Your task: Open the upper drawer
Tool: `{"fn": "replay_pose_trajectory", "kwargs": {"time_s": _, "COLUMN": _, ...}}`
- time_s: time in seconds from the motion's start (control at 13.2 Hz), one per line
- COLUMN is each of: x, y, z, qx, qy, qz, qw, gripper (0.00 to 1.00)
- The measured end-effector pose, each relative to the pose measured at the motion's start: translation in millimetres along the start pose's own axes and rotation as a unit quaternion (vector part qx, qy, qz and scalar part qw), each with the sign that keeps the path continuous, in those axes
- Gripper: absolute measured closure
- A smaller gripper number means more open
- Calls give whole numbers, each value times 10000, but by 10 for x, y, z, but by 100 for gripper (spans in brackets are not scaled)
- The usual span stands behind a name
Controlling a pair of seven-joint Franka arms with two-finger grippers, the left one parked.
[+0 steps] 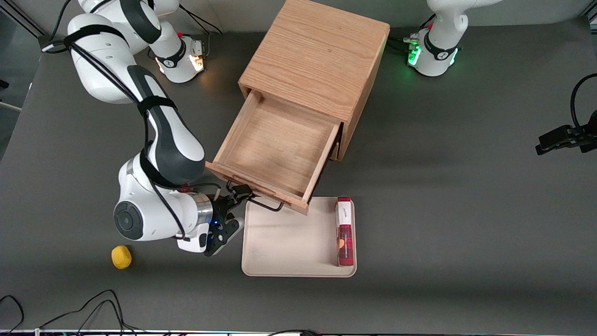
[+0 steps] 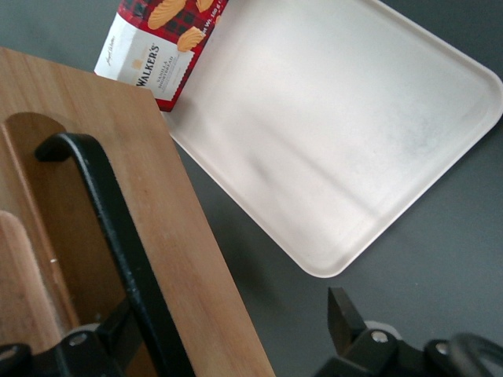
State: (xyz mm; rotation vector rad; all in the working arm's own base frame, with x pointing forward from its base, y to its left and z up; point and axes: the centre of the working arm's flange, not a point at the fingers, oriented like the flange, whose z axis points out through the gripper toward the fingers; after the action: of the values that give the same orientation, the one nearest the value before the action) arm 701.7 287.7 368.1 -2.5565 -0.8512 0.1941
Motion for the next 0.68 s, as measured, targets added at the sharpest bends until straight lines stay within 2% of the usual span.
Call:
{"fn": "replay_pose_trajectory", "kwargs": {"time_s": 0.46, "x": -83, "y": -353, "z": -492, "qx": -1, "qy": -34, "qz": -235, "qw": 9997, "gripper": 0}}
{"fn": "replay_pose_trajectory", "kwargs": {"time_s": 0.68, "x": -198, "y": -712, "z": -1054, "qx": -156, "qy": 239, "qz": -439, "qw": 9986, "gripper": 0}}
